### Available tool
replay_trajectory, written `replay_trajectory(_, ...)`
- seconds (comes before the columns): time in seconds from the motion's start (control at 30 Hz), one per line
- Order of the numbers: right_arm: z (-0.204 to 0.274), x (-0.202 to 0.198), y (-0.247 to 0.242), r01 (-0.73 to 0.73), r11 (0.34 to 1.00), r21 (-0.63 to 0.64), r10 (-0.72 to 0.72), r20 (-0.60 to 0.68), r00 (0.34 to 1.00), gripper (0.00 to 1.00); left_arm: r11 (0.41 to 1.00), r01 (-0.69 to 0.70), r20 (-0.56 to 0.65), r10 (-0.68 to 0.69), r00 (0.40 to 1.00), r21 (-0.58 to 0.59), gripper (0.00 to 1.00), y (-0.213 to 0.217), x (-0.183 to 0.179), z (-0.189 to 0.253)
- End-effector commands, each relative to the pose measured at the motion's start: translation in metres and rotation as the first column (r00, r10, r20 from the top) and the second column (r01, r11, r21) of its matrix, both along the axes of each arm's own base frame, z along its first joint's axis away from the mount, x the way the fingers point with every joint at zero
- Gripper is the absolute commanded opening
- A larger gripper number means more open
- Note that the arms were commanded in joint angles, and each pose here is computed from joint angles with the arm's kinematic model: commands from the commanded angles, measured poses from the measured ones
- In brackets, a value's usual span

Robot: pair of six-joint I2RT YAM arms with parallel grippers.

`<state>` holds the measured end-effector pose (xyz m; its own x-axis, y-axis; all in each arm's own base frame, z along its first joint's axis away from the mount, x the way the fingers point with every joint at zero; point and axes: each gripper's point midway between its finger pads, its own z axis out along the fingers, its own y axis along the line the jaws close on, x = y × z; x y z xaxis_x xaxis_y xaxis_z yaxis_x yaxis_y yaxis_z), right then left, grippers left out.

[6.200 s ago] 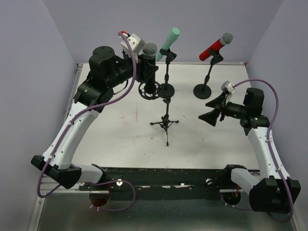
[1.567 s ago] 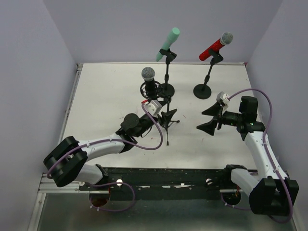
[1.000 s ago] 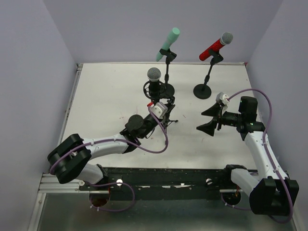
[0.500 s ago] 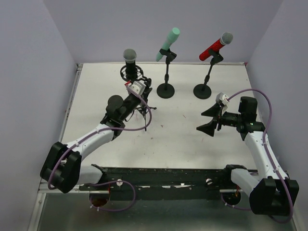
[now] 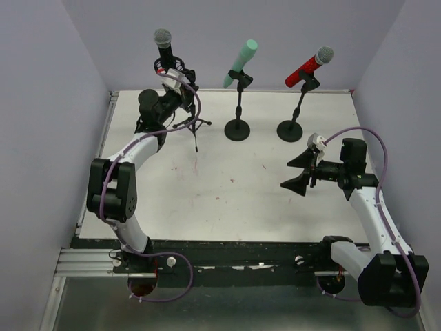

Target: Attach the microphones to the stand

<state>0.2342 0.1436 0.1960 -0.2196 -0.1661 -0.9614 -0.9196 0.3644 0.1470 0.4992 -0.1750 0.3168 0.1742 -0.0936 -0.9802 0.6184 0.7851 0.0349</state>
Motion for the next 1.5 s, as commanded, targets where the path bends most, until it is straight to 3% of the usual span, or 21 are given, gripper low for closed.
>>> replay_trajectory(0.0, 0.008, -0.001, 0.003, -0.029, 1.0, 0.007, 0.029, 0.015, 0.999, 1.0, 0.995, 0.101, 0.116, -0.098, 0.988, -0.019, 0.0, -0.016, 0.009, 0.032)
replay_trajectory(0.37, 0.005, -0.001, 0.005, -0.038, 0.999, 0.007, 0.038, -0.002, 0.999, 1.0, 0.993, 0.12, 0.083, -0.12, 0.989, 0.001, 0.01, -0.018, 0.011, -0.014)
replay_trajectory(0.7, 0.005, -0.003, 0.008, -0.049, 0.999, 0.006, 0.049, 0.0, 0.999, 1.0, 0.996, 0.094, 0.055, -0.094, 0.994, -0.006, 0.32, -0.011, 0.005, -0.027)
replay_trajectory(0.93, 0.006, -0.005, 0.009, -0.055, 0.998, 0.007, 0.055, 0.008, 0.998, 1.0, 0.998, 0.058, 0.059, -0.057, 0.997, -0.018, 0.49, -0.004, 0.001, -0.022)
replay_trajectory(1.23, 0.007, -0.006, 0.01, -0.06, 0.998, 0.006, 0.06, 0.016, 0.998, 1.0, 0.999, 0.034, 0.049, -0.033, 0.998, -0.022, 0.62, 0.002, -0.011, -0.017)
replay_trajectory(1.47, 0.007, -0.006, 0.01, -0.059, 0.998, 0.003, 0.059, 0.02, 0.998, 1.0, 1.0, 0.007, -0.038, -0.006, 0.999, 0.018, 0.76, 0.01, -0.035, -0.038)
